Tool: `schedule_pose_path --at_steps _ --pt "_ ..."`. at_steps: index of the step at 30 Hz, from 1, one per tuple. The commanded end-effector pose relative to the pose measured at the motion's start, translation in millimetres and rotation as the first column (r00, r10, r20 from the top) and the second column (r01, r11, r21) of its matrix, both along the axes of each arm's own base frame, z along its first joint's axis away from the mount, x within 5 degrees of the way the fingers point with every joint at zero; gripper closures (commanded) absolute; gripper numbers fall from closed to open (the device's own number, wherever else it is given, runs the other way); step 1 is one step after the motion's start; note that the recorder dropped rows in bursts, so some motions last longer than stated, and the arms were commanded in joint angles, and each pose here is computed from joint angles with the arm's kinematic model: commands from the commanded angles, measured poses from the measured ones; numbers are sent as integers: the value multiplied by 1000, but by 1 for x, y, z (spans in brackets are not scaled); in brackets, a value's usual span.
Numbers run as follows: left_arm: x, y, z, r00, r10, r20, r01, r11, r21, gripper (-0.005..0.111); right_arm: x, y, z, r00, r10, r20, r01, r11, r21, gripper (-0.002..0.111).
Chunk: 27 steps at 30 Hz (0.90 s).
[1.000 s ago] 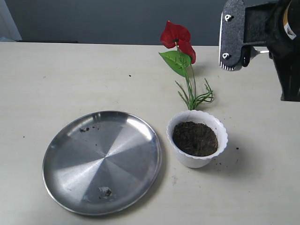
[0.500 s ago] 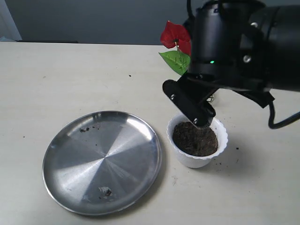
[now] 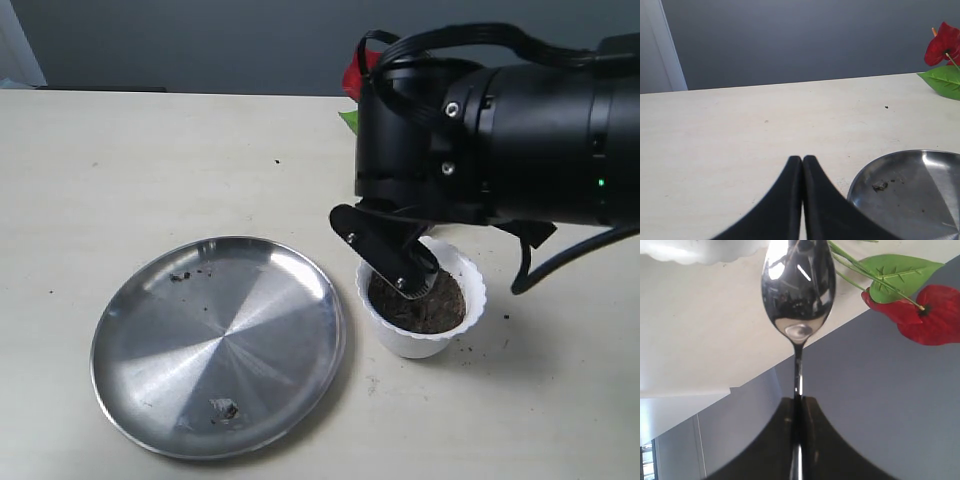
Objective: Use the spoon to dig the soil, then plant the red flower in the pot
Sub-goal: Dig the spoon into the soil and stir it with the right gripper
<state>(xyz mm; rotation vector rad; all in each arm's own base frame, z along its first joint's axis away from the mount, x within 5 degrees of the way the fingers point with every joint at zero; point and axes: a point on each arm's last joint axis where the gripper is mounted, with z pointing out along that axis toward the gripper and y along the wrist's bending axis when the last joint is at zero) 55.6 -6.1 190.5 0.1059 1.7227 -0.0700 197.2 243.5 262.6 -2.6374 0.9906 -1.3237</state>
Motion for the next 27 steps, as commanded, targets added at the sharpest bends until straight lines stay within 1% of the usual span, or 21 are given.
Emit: schedule_pose_path --at_steps 1,8,10,20,27 --pt "0 0 2 1000 -4 9 4 1000 -5 106 -4 -4 -8 1000 -5 -26 4 1000 -31 109" --pt "0 0 2 1000 -4 9 4 1000 -5 106 -7 -21 -31 999 46 1 -45 981 -186 109" --pt "0 0 2 1000 -4 9 4 1000 -5 106 -7 -24 -34 998 60 10 -57 975 -213 109" --pt "0 0 2 1000 -4 9 4 1000 -5 106 -8 -23 -34 998 64 13 -60 975 -213 109" --pt "0 0 2 1000 -4 9 4 1000 -5 106 -22 -9 -40 991 131 3 -127 965 -229 109"
